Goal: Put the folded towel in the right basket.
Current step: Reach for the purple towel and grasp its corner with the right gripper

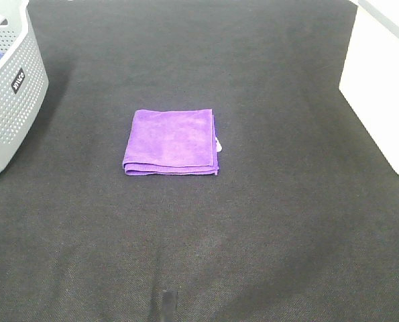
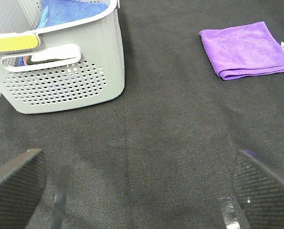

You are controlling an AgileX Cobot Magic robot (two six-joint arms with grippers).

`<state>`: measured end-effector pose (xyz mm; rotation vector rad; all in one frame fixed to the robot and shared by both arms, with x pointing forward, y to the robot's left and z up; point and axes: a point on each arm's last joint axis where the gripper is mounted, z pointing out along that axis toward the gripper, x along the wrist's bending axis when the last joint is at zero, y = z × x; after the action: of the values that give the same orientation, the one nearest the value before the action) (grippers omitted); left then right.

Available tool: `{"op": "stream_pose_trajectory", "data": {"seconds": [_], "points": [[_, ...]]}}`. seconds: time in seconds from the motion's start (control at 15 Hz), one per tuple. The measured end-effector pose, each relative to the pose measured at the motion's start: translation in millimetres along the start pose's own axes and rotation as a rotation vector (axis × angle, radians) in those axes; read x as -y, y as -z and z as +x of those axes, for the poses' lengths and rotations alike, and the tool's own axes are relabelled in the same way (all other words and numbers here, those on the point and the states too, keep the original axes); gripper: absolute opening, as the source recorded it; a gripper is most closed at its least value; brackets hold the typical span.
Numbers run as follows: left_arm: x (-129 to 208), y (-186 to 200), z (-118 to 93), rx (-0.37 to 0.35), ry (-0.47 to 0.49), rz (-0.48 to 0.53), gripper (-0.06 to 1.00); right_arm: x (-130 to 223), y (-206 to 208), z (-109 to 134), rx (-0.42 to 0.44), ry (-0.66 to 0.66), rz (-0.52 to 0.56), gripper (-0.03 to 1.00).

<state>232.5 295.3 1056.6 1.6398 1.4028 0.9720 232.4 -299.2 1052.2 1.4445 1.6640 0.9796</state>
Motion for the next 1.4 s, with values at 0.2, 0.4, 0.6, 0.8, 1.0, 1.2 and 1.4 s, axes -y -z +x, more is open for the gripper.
{"op": "stream_pose_trajectory", "data": {"seconds": [0.2,0.4,0.6,0.8,1.0,1.2,1.4], "points": [[0.0,0.0,0.0,0.000,0.000,0.000,0.99,0.0,0.0,0.0,0.000,0.000,0.000,0.99],[0.0,0.0,0.0,0.000,0.000,0.000,0.99,0.0,0.0,0.0,0.000,0.000,0.000,0.99],[0.0,0.0,0.0,0.000,0.000,0.000,0.99,0.0,0.0,0.0,0.000,0.000,0.000,0.99],[0.0,0.0,0.0,0.000,0.000,0.000,0.99,0.0,0.0,0.0,0.000,0.000,0.000,0.99],[0.0,0.0,0.0,0.000,0.000,0.000,0.99,0.0,0.0,0.0,0.000,0.000,0.000,0.99],[0.0,0.0,0.0,0.000,0.000,0.000,0.99,0.0,0.0,0.0,0.000,0.000,0.000,0.99],[0.0,0.0,0.0,0.000,0.000,0.000,0.99,0.0,0.0,0.0,0.000,0.000,0.000,0.99]]}}
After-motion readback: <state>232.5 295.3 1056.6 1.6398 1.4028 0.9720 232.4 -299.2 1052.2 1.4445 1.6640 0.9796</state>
